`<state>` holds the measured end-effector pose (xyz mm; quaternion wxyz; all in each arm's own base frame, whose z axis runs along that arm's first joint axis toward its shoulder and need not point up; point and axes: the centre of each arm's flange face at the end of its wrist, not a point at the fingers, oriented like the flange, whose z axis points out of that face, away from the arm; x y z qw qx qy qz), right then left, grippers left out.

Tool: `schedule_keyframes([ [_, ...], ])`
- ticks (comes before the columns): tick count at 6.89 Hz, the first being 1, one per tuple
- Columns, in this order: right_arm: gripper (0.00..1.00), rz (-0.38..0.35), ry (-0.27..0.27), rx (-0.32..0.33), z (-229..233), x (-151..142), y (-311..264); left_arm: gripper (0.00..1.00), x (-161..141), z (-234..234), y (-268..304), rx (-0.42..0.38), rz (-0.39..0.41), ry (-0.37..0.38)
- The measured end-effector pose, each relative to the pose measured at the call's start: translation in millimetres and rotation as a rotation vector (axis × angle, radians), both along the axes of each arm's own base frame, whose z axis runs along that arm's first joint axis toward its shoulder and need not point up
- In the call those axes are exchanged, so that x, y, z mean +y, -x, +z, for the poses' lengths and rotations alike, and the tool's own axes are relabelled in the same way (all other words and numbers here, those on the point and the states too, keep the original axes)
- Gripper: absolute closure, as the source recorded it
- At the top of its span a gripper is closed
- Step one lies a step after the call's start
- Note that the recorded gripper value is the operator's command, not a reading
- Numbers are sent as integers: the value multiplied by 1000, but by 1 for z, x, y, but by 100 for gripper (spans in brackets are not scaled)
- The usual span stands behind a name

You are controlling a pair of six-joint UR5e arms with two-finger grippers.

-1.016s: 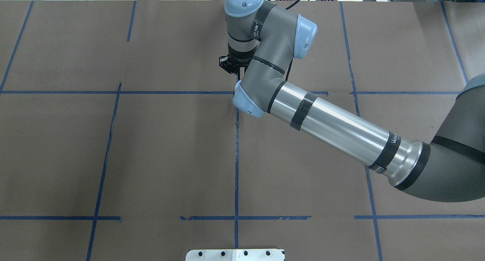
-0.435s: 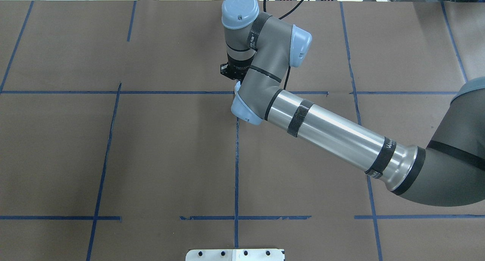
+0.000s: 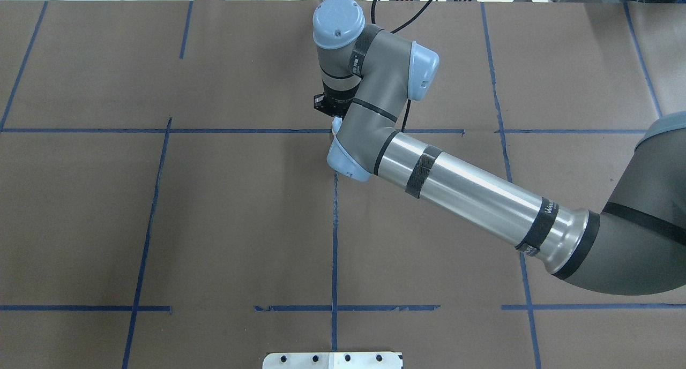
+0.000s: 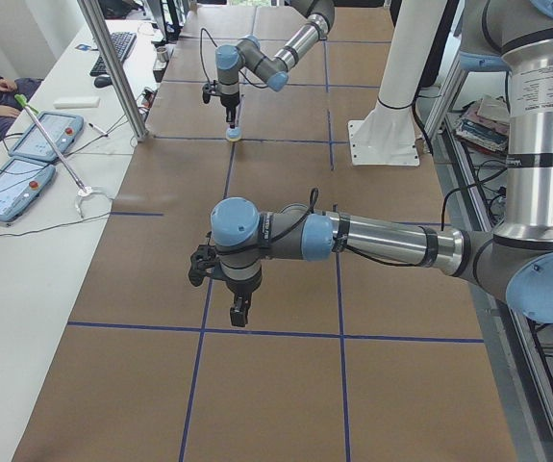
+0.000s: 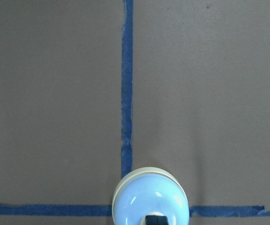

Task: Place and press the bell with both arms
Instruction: 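Press down on the bell's plunger with the right gripper, then raise the right gripper off the bell and withdraw the right arm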

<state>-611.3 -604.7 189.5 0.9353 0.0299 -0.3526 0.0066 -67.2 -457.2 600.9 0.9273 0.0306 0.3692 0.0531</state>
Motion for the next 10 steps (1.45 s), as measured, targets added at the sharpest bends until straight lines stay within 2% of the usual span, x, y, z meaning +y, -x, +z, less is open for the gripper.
schedule_keyframes([
  [2, 92, -1, -5, 5, 1, 4, 5, 0, 0, 0, 0, 0, 0, 0],
  [3, 82, -1, -7, 1, -2, 4, 4, 0, 0, 0, 0, 0, 0, 0],
  [4, 38, 3, -18, -24, -17, 2, -4, 0, 0, 0, 0, 0, 0, 0],
  [5, 1, 6, -20, -54, -31, -2, -15, 0, 0, 0, 0, 0, 0, 1],
  [7, 0, 18, 3, -91, -49, -9, -37, 0, 0, 0, 0, 1, -12, 13],
  [8, 0, 22, 36, -106, -51, -21, -63, 0, -1, -1, -1, 1, -32, 29],
  [9, 0, 2, 60, -126, -38, -37, -99, 0, -3, -3, -2, 1, -44, 36],
  [10, 0, -31, 48, -135, -6, -45, -137, 0, -5, -3, -4, 1, -46, 37],
])
